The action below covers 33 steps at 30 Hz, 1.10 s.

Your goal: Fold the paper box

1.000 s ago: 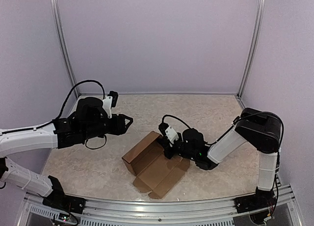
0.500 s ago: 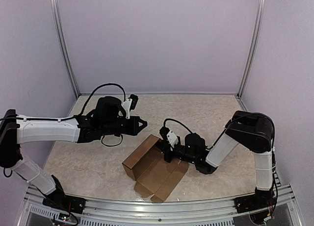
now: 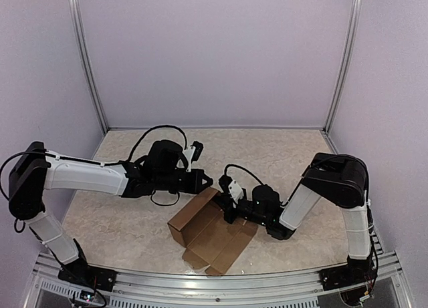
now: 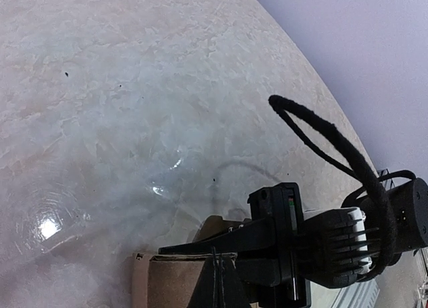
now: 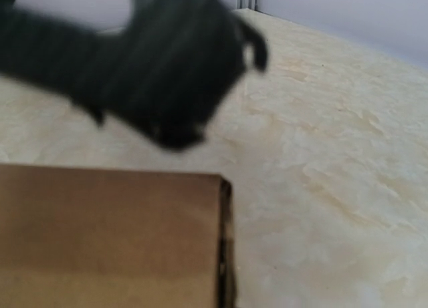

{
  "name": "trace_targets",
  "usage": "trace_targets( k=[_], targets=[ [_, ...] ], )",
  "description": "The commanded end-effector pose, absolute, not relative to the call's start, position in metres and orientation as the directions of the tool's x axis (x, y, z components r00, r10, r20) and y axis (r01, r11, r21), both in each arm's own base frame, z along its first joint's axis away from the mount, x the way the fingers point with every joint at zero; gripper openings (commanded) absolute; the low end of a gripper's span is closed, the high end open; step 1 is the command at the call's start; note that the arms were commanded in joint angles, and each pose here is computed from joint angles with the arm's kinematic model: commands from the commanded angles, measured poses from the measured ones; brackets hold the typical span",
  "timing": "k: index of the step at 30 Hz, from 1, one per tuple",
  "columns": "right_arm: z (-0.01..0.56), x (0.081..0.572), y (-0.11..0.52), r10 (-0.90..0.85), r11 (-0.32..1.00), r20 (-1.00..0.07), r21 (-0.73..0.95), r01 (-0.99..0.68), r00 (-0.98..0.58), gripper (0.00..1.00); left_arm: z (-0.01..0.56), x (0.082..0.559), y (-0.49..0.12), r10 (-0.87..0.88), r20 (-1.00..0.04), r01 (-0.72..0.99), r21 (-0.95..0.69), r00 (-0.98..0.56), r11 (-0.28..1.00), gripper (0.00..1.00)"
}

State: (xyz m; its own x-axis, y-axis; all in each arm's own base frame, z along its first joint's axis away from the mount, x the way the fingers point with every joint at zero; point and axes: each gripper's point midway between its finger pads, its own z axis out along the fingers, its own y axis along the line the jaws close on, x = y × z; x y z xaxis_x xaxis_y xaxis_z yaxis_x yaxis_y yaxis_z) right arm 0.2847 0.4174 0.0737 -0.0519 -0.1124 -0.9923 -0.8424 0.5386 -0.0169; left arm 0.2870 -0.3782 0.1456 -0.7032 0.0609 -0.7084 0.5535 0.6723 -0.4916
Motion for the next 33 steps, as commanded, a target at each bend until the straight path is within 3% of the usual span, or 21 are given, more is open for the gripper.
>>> trace_targets(
  k=[1, 14, 22, 33],
  targets=[
    [0.063, 0.287, 0.415, -0.113, 0.551, -0.991, 0.000, -0.834, -0.074, 0.00, 0.143, 0.286, -0.390, 0.067, -0.702, 0.562, -0.506, -0.709, 0.654, 0.00],
    [0.048, 0.286, 0.417, -0.141, 0.547, -0.984, 0.018, -0.837, -0.113, 0.00, 0.096, 0.279, -0.389, 0.128, -0.659, 0.534, -0.463, -0.741, 0.707, 0.00],
    [0.045, 0.289, 0.416, -0.132, 0.562, -0.984, 0.028, -0.827, -0.123, 0.19, 0.073, 0.267, -0.380, 0.157, -0.639, 0.520, -0.430, -0.753, 0.738, 0.00],
    [0.048, 0.291, 0.420, -0.116, 0.561, -0.985, 0.039, -0.827, -0.125, 0.24, 0.064, 0.261, -0.374, 0.177, -0.629, 0.514, -0.406, -0.757, 0.755, 0.00]
  ],
)
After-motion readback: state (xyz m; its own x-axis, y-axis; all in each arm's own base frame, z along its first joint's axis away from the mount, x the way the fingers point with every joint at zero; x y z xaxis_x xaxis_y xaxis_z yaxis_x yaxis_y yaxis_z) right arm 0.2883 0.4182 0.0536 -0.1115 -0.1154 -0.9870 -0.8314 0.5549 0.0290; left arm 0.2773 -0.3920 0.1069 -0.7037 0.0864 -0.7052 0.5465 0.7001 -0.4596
